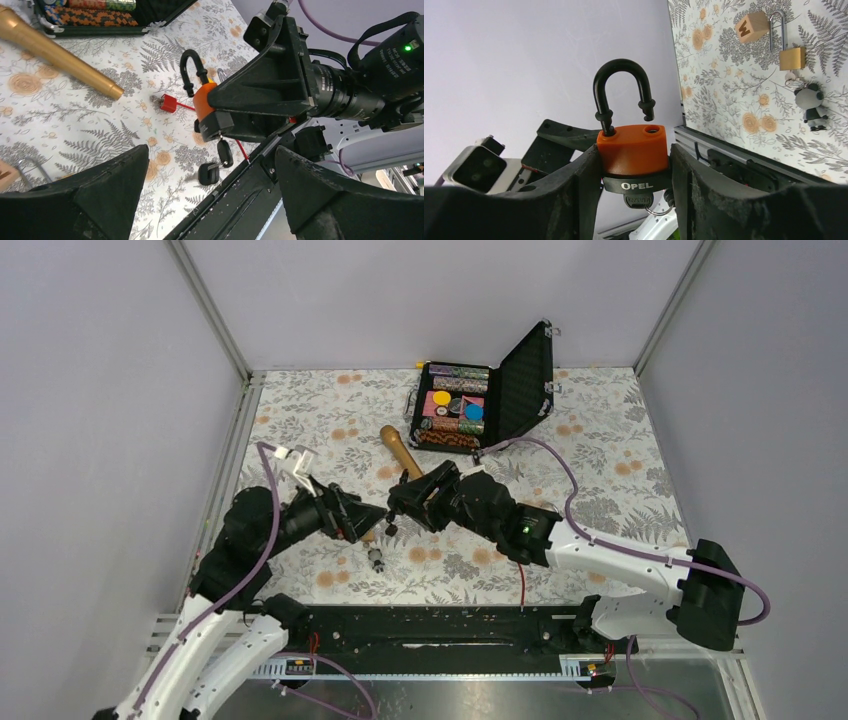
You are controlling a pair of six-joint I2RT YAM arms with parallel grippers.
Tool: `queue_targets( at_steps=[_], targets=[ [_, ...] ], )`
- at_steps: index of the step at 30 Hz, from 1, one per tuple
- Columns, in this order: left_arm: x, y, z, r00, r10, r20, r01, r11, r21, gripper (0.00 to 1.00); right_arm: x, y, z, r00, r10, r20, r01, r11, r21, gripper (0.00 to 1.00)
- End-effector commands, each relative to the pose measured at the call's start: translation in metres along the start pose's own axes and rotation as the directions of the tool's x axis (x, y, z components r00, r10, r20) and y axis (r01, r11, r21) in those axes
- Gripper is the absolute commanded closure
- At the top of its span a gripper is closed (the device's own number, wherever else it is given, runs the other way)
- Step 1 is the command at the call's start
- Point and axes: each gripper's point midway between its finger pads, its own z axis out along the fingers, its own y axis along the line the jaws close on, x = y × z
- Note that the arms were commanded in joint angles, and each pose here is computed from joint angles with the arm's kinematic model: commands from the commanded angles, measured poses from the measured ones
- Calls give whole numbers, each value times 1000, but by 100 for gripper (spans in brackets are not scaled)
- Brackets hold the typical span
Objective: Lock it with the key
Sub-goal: Pick up the lock from the center of the board.
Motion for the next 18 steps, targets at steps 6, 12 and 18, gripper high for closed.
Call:
queue_targets(
  at_steps=[6, 12, 18],
  targets=[
    [-7, -4, 45, 991, 79, 108, -74, 996, -52, 11, -15, 33, -13, 972, 225, 61, -217, 970, -112, 66],
    [-7, -10, 56, 977, 96, 192, -84, 994, -69, 21, -15, 34, -18, 967, 247, 55, -240, 964, -114, 66],
    [-14, -13, 58, 959, 81, 270, -55, 993, -100, 42, -17, 35, -24, 967, 250, 59, -242, 963, -116, 66]
  ],
)
